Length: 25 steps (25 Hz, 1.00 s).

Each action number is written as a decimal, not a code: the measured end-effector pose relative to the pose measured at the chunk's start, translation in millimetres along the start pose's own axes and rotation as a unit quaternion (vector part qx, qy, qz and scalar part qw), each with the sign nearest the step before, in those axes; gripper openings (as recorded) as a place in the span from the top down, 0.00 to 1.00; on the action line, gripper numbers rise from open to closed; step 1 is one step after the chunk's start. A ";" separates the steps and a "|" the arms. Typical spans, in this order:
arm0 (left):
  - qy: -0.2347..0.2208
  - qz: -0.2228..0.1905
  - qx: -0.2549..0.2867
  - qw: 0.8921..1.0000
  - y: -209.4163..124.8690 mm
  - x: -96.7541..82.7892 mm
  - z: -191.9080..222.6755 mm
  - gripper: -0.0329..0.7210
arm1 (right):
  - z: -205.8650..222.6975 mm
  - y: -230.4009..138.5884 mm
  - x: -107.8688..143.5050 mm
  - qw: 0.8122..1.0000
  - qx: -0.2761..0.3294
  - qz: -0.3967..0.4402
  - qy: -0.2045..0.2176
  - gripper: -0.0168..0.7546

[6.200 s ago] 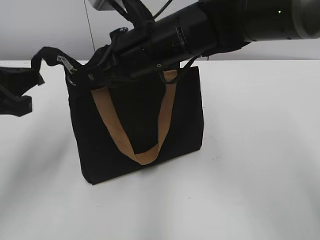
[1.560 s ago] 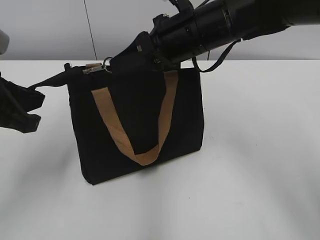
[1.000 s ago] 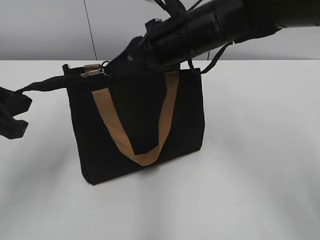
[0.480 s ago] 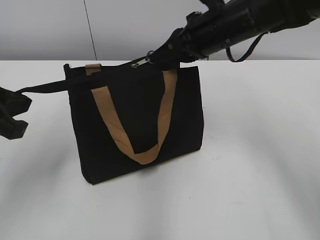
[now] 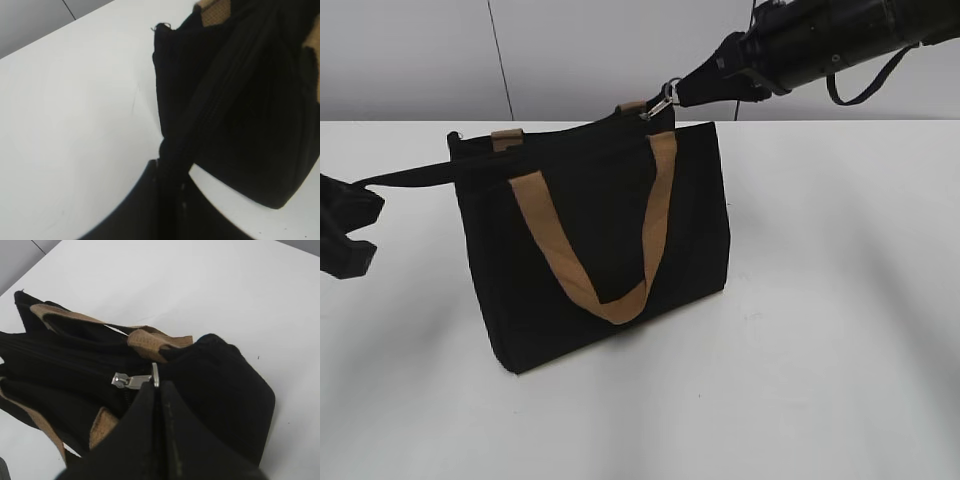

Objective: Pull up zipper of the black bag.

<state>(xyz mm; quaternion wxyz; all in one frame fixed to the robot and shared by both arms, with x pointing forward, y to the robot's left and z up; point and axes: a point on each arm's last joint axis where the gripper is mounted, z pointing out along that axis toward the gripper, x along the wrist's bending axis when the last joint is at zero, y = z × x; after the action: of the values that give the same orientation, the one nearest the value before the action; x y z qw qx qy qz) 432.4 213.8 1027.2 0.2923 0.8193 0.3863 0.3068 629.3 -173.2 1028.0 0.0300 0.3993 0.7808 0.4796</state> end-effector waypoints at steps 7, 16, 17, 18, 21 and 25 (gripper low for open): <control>-0.010 -0.031 0.004 0.999 -0.8 -1.8 0.0 0.91 | -4.4 1.1 3.4 1.000 0.003 0.003 0.013 0.86; -0.055 -0.160 0.069 0.983 -10.5 -11.6 -1.7 0.22 | -30.7 1.8 23.5 0.998 0.067 -0.002 0.016 0.45; -0.060 -0.170 0.086 0.980 -12.6 -12.8 -3.0 0.22 | -33.2 1.3 26.6 0.997 0.079 -0.006 0.008 0.45; -0.064 -0.177 0.103 0.977 -14.5 -13.7 -5.6 0.22 | -35.5 1.1 29.5 0.996 0.090 -0.008 -0.001 0.45; -0.073 -0.190 0.119 0.972 -13.9 -13.3 -21.9 0.23 | -40.4 0.3 51.8 0.991 0.126 -0.043 -0.022 0.44; -0.073 -0.194 0.086 0.975 -8.1 -8.2 -53.7 0.27 | -51.9 -11.4 82.8 0.986 0.148 -0.069 -0.027 0.44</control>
<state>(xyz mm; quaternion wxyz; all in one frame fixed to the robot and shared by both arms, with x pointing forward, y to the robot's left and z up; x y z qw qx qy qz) 385.4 224.5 1053.5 0.3022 0.7709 0.5404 0.1496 544.0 -159.4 1075.0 0.0246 0.3571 0.8679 0.3443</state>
